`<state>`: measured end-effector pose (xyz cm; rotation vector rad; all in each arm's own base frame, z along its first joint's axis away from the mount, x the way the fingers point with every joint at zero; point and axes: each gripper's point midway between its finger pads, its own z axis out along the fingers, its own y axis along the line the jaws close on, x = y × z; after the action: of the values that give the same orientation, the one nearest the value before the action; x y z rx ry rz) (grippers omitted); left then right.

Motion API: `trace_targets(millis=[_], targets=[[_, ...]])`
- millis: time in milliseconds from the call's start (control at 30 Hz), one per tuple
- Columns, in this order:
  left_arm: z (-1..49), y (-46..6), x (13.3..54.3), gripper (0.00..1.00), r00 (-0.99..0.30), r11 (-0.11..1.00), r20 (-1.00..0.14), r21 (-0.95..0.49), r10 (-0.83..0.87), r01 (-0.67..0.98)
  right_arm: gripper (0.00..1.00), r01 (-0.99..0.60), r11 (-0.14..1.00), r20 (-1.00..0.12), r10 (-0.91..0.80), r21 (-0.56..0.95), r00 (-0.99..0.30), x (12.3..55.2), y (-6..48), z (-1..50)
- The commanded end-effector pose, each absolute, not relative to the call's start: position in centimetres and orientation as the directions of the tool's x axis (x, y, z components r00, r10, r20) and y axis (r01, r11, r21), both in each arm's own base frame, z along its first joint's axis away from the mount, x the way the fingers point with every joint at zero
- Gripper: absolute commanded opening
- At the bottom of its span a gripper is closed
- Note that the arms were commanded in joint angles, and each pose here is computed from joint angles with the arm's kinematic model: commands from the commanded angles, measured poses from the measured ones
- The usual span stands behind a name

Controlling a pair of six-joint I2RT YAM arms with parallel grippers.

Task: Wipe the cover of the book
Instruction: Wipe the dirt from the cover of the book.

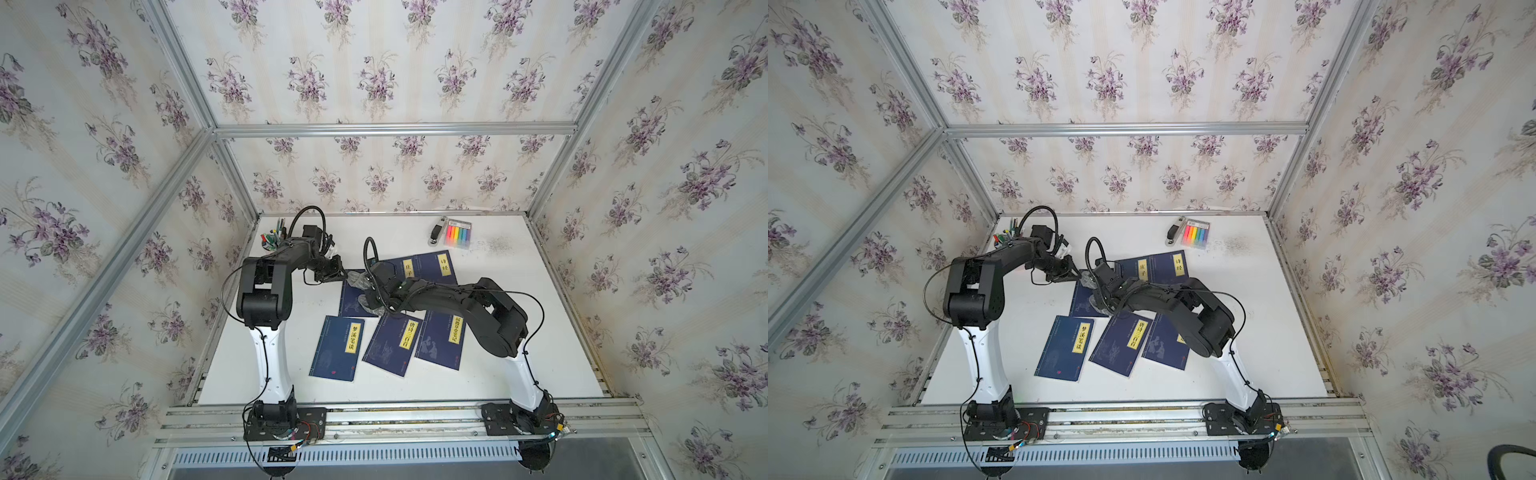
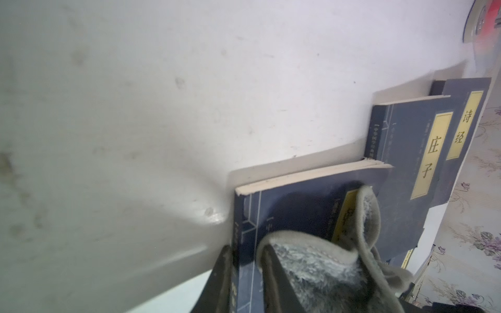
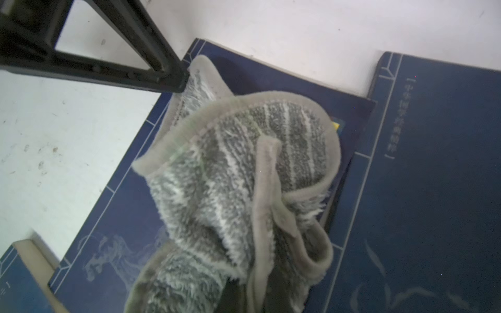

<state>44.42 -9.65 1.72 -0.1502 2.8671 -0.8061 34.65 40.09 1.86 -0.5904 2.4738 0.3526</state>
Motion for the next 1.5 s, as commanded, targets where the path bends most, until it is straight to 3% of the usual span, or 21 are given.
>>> trace_targets(millis=[0, 233, 500, 900, 1067, 1467], targets=[[2.0, -9.6, 44.0, 0.33, -0.981, 0.848, -0.127, -0.527, -0.145, -0.057, 0.00, -0.470, 0.880, -0.367, -0.419, 0.058, -0.830, 30.8, 36.4, -1.9], [3.8, -9.5, 41.5, 0.37, -0.978, 0.850, -0.151, -0.525, -0.147, -0.047, 0.00, -0.488, 0.870, -0.394, -0.425, 0.071, -0.815, 32.8, 38.7, -1.6], [3.0, -8.9, 38.1, 0.27, -0.981, 0.868, -0.116, -0.491, -0.153, -0.077, 0.00, -0.456, 0.882, -0.429, -0.370, 0.116, -0.824, 35.9, 39.4, 0.0], [2.6, -8.4, 37.8, 0.30, -0.979, 0.880, -0.124, -0.466, -0.160, -0.085, 0.00, -0.467, 0.872, -0.528, -0.330, 0.148, -0.783, 38.3, 40.4, 6.0], [2.7, -10.2, 37.9, 0.31, -0.985, 0.850, -0.123, -0.525, -0.124, -0.041, 0.00, -0.473, 0.864, -0.529, -0.324, 0.172, -0.784, 38.5, 41.2, 5.7], [0.5, -11.4, 37.8, 0.30, -0.995, 0.872, -0.063, -0.488, -0.080, -0.040, 0.00, -0.478, 0.858, -0.472, -0.349, 0.186, -0.810, 37.9, 41.5, 2.5]])
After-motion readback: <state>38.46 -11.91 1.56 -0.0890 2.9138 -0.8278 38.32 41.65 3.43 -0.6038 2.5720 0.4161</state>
